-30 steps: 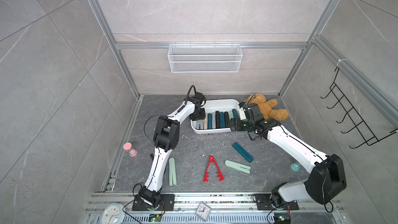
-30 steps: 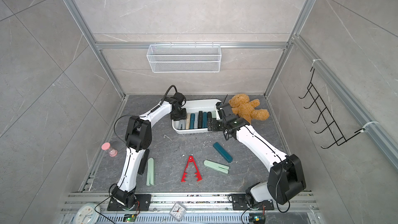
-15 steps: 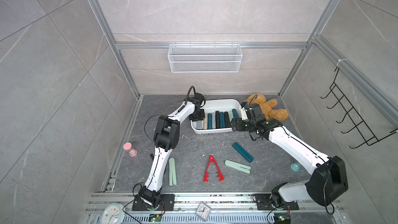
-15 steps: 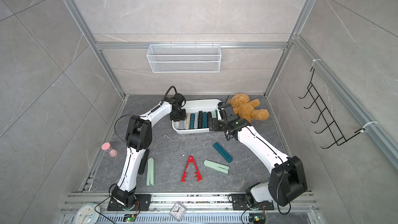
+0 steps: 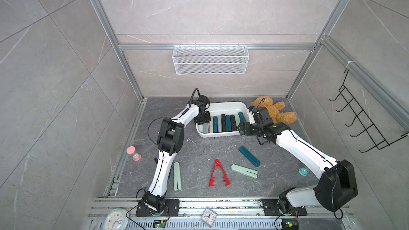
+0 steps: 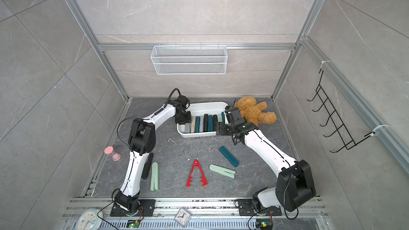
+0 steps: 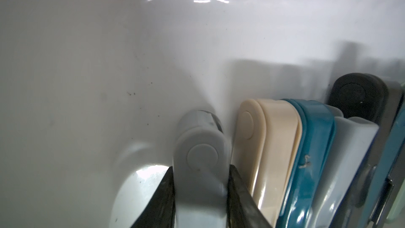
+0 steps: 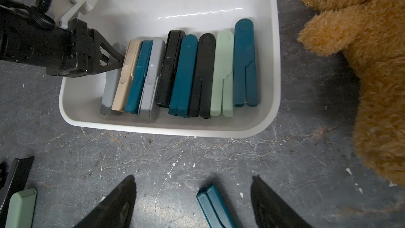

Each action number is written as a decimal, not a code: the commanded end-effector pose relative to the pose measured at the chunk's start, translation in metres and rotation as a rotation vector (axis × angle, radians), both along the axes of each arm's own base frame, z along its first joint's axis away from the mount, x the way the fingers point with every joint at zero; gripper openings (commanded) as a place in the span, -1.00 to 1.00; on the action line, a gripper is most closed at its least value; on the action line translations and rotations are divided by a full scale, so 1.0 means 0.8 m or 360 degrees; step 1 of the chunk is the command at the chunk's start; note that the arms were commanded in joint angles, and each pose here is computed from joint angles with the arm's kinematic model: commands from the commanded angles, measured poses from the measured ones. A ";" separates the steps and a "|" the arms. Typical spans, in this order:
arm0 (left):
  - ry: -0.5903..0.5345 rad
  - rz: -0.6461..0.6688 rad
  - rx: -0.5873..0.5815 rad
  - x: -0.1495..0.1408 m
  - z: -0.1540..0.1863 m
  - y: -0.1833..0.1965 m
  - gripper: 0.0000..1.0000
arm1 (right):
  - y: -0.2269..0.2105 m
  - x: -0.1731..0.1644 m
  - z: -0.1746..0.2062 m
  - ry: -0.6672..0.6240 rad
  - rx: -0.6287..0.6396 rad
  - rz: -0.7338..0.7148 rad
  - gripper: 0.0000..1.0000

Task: Put the pruning pliers into the storage box
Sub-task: Place the pruning pliers in the storage box.

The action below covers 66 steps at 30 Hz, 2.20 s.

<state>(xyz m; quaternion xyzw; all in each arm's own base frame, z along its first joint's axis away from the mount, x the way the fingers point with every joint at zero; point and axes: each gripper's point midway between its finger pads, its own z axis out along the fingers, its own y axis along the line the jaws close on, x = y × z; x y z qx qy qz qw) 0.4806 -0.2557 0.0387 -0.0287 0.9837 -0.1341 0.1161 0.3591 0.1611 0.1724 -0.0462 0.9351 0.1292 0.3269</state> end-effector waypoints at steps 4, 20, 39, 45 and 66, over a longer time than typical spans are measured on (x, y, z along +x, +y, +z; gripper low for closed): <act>-0.0036 0.0042 -0.0045 0.003 0.024 -0.004 -0.33 | -0.009 0.000 -0.012 0.0031 0.0000 -0.0066 0.66; -0.0084 0.0042 0.0033 0.014 0.035 0.004 0.00 | -0.008 0.001 -0.012 0.0031 0.0028 -0.0077 0.66; -0.0079 0.0041 -0.0036 0.006 0.041 -0.002 -0.04 | -0.012 0.003 -0.011 0.0035 0.0036 -0.0085 0.67; -0.0189 0.0049 -0.0051 0.010 0.080 -0.001 0.06 | -0.017 0.002 -0.018 0.0049 0.0005 -0.0077 0.67; -0.0619 -0.0003 -0.0082 -0.005 0.184 0.005 0.88 | -0.051 -0.069 -0.112 0.0520 -0.0453 0.0270 0.55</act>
